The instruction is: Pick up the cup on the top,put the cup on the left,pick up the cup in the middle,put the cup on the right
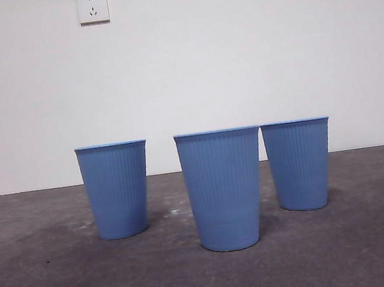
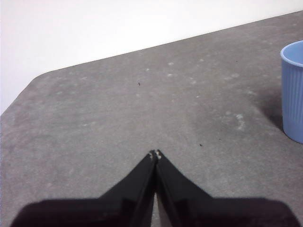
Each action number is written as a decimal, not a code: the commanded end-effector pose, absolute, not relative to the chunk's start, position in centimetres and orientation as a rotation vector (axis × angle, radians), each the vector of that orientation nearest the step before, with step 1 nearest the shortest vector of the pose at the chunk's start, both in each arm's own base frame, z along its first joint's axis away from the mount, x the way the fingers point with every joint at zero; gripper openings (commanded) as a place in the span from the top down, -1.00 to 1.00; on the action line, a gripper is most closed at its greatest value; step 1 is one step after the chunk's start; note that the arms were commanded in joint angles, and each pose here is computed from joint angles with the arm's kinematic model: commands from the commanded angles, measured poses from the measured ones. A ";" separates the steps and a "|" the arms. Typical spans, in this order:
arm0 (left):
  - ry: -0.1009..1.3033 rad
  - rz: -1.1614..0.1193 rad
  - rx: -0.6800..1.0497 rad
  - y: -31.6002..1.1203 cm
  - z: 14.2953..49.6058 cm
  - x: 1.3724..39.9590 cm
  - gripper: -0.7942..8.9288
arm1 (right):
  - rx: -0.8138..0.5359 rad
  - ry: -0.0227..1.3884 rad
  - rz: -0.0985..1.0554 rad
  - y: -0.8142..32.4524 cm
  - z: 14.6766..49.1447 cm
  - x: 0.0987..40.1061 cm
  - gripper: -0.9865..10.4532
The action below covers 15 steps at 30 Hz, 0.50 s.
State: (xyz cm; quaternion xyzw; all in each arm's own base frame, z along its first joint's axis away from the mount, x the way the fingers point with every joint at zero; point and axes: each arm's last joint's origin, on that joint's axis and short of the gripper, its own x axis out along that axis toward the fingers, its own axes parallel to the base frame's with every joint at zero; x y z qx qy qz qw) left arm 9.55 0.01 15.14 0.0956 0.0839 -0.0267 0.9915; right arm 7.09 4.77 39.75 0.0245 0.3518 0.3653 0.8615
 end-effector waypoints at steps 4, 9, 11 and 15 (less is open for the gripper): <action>0.178 -0.049 0.188 0.0 14.7 9.6 0.84 | -0.074 0.659 0.719 4.6 39.8 7.5 0.82; 0.178 -0.049 0.188 0.0 14.7 9.6 0.84 | -0.094 0.426 0.559 3.5 39.7 8.8 0.82; 0.178 -0.049 0.188 0.0 14.7 9.6 0.84 | -0.058 0.340 0.552 2.9 38.6 9.0 0.82; 0.178 -0.050 0.188 0.0 14.7 9.6 0.84 | -0.041 0.200 0.442 1.6 34.5 9.5 0.82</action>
